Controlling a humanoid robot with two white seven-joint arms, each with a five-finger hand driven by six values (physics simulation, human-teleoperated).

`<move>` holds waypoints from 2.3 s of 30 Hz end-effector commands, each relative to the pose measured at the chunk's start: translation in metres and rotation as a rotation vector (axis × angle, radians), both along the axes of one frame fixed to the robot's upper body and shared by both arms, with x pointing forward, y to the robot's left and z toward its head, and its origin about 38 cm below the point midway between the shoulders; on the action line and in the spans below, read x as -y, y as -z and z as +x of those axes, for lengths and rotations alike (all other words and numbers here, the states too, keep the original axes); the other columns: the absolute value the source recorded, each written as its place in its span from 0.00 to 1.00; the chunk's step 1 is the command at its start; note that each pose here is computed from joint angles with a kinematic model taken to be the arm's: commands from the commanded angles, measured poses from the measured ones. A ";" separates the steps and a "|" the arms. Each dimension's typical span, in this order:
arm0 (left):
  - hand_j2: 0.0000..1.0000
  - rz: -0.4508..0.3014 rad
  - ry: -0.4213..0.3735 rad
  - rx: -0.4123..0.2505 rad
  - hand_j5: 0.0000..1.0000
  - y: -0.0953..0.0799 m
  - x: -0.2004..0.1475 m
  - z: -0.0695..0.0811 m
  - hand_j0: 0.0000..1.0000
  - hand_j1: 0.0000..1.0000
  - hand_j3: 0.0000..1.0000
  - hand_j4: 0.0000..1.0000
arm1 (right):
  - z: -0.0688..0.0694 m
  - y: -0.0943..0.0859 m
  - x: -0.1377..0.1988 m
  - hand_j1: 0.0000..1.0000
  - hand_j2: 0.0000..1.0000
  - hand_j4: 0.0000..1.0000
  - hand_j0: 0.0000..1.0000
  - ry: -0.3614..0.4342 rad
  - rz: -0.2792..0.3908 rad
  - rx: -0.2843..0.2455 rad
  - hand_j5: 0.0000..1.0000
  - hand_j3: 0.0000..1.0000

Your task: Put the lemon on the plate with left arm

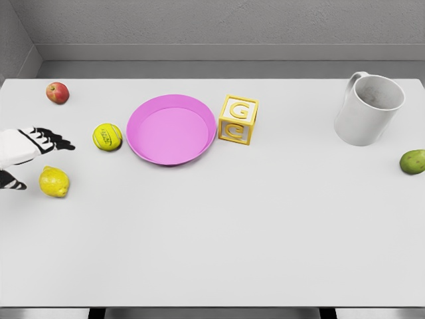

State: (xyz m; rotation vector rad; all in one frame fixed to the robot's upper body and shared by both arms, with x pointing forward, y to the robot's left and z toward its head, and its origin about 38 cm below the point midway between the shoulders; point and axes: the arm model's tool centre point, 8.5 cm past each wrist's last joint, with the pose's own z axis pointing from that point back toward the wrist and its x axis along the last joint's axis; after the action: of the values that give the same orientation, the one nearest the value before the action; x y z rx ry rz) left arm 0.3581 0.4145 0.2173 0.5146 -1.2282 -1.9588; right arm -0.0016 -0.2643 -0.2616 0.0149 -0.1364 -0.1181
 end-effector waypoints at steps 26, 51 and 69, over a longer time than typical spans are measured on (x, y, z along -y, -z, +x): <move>1.00 0.199 -0.009 0.006 1.00 0.040 0.012 0.010 1.00 1.00 1.00 1.00 | 0.000 0.000 0.000 1.00 1.00 1.00 1.00 0.000 0.000 0.000 1.00 1.00; 1.00 0.275 -0.004 0.007 1.00 0.055 0.018 0.012 1.00 1.00 1.00 1.00 | 0.000 0.000 0.000 1.00 1.00 1.00 1.00 0.000 0.000 0.000 1.00 1.00; 0.74 0.285 0.000 0.003 0.74 0.057 0.019 0.011 0.74 0.74 0.74 0.74 | -0.001 0.000 0.000 1.00 1.00 1.00 1.00 0.000 0.000 -0.001 1.00 1.00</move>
State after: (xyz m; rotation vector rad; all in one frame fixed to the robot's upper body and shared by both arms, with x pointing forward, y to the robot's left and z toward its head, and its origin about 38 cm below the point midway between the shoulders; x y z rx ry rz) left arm 0.3692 0.3948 0.1596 0.6576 -0.9541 -2.1507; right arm -0.0016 -0.2643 -0.2616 0.0149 -0.1364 -0.1181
